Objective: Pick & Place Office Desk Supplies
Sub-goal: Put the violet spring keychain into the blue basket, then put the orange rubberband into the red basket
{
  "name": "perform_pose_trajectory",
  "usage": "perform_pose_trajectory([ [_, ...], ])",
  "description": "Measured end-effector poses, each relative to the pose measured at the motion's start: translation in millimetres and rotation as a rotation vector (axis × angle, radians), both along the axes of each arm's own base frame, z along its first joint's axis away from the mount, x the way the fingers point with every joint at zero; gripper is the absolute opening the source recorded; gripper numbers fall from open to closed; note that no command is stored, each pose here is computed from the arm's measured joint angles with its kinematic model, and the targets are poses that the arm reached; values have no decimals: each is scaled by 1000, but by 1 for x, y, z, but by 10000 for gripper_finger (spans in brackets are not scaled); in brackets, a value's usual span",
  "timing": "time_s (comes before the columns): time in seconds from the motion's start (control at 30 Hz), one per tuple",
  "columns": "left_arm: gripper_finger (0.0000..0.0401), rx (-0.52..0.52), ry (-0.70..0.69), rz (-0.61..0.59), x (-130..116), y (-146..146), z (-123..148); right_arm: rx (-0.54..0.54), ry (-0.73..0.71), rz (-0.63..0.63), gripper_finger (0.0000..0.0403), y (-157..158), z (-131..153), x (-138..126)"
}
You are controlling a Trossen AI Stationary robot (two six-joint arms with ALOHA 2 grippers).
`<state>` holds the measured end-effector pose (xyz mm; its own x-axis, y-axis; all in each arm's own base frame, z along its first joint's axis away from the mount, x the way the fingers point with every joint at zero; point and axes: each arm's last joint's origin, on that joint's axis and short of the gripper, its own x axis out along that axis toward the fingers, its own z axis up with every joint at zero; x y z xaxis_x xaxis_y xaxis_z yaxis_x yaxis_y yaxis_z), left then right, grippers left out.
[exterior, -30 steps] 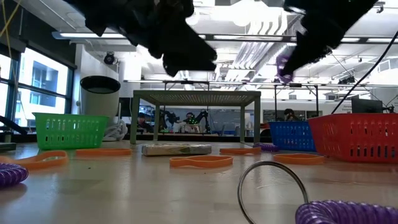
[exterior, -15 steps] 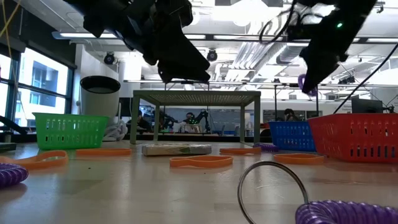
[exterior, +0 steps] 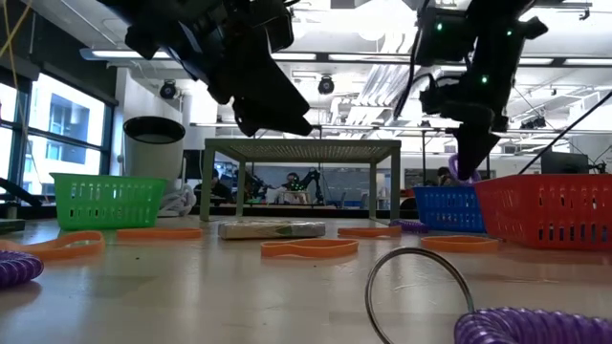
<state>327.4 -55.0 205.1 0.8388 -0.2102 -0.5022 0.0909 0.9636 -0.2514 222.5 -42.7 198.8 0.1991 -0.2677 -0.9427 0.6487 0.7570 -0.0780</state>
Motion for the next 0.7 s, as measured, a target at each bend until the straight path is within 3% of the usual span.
perform_pose_trajectory([
  [0.13, 181, -1, 0, -1, 0, 0, 0, -6, -7, -34, 40, -4, 0, -1],
  [0.43, 181, -3, 0, 2, 0, 0, 0, -41, -4, -45, 182, -4, 0, 0],
  [0.7, 181, 6, -2, -4, 0, 0, 0, -132, -84, -2, 216, 9, 20, -9],
])
